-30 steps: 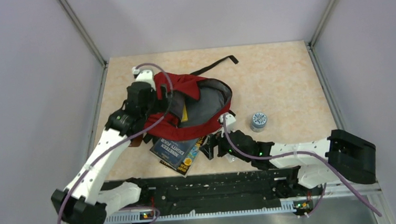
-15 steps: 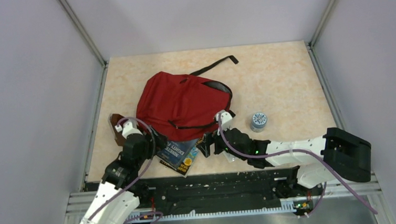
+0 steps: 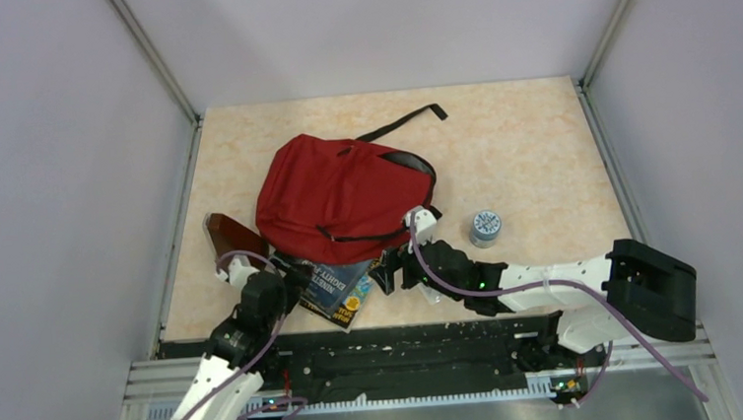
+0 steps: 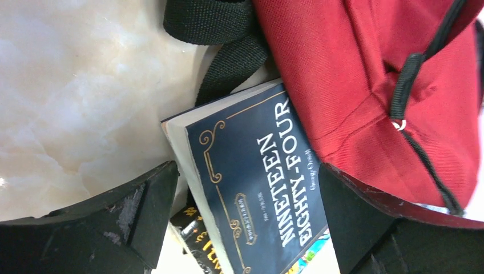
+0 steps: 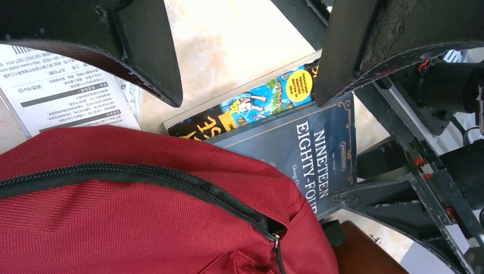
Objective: Pack the student bag
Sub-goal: Pick up the book from the center of the board.
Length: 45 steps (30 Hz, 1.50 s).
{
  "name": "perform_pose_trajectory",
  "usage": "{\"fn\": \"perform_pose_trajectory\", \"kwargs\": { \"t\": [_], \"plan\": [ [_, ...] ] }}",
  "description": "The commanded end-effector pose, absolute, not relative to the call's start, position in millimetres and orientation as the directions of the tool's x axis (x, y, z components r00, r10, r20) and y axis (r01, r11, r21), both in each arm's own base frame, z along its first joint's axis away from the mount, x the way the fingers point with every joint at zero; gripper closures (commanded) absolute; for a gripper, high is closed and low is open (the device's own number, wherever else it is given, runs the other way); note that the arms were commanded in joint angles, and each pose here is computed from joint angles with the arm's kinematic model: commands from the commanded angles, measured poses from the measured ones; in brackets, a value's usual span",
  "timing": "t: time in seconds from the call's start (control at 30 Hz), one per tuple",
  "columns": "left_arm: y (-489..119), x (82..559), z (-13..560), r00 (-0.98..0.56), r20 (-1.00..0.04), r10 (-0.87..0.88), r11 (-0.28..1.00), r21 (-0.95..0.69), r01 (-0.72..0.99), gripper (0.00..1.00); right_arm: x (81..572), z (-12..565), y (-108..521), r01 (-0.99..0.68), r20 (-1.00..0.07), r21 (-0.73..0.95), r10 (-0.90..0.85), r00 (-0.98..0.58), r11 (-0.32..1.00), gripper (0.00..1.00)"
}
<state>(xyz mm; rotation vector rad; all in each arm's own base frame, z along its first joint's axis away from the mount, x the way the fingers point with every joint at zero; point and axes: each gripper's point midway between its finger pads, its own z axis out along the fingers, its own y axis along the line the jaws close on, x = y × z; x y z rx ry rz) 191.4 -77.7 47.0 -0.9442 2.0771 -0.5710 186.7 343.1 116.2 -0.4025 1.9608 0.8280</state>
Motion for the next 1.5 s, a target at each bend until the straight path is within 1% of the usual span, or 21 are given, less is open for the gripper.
{"fn": "perform_pose_trajectory", "kwargs": {
  "t": [0.0,0.13,0.2,0.23,0.33,0.4,0.5,0.67,0.73,0.77,0.97,1.13,1.23,1.37,1.47],
  "plan": [
    [-75,198,48,-0.321,-0.386,-0.865,0.498,-0.734,-0.461,0.02,186,133,354,-0.589,-0.864,0.414,0.096,-0.494,0.694,0.16],
    [-74,197,45,-0.305,-0.374,-0.876,0.479,-0.750,-0.455,0.02,187,130,356,-0.586,-0.861,0.416,0.094,-0.500,0.695,0.16],
    [-76,197,42,-0.308,-0.366,-0.878,0.473,-0.757,-0.451,0.05,186,129,357,-0.587,-0.859,0.420,0.094,-0.504,0.692,0.17],
    [-77,197,40,-0.308,-0.358,-0.881,0.467,-0.761,-0.451,0.07,186,129,358,-0.588,-0.858,0.421,0.093,-0.505,0.691,0.17],
    [-79,202,39,-0.290,-0.342,-0.894,0.441,-0.783,-0.438,0.19,186,128,359,-0.588,-0.856,0.423,0.092,-0.508,0.690,0.18],
    [-77,205,40,-0.263,-0.341,-0.903,0.426,-0.796,-0.431,0.25,186,128,358,-0.587,-0.856,0.421,0.089,-0.510,0.691,0.18],
    [-71,209,44,-0.221,-0.355,-0.908,0.418,-0.807,-0.419,0.43,186,129,356,-0.582,-0.855,0.422,0.093,-0.510,0.695,0.18],
    [-56,213,65,-0.157,-0.430,-0.889,0.455,-0.801,-0.388,0.87,187,130,350,-0.570,-0.858,0.413,0.094,-0.505,0.710,0.18],
    [-49,212,80,-0.131,-0.470,-0.873,0.483,-0.793,-0.372,1.00,188,130,348,-0.567,-0.861,0.405,0.090,-0.501,0.717,0.18],
    [-45,211,86,-0.124,-0.496,-0.860,0.504,-0.781,-0.369,1.00,188,130,347,-0.566,-0.862,0.401,0.088,-0.499,0.720,0.18],
    [-29,199,156,-0.052,-0.610,-0.791,0.604,-0.763,-0.230,1.00,189,138,342,-0.568,-0.871,0.379,0.074,-0.486,0.731,0.18],
    [-15,174,224,0.007,-0.688,-0.726,0.683,-0.721,-0.118,1.00,185,163,341,-0.633,-0.901,0.321,0.023,-0.432,0.705,0.18],
    [-8,159,260,0.050,-0.725,-0.686,0.723,-0.688,-0.054,1.00,182,183,340,-0.675,-0.921,0.294,0.011,-0.390,0.677,0.13],
    [-15,147,295,0.037,-0.784,-0.620,0.785,-0.618,0.043,1.00,170,218,345,-0.770,-0.951,0.259,0.013,-0.310,0.583,0.07],
    [-35,142,319,-0.025,-0.855,-0.518,0.842,-0.515,0.160,1.00,153,241,357,-0.863,-0.971,0.206,-0.015,-0.240,0.461,0.04]
  ]
}}
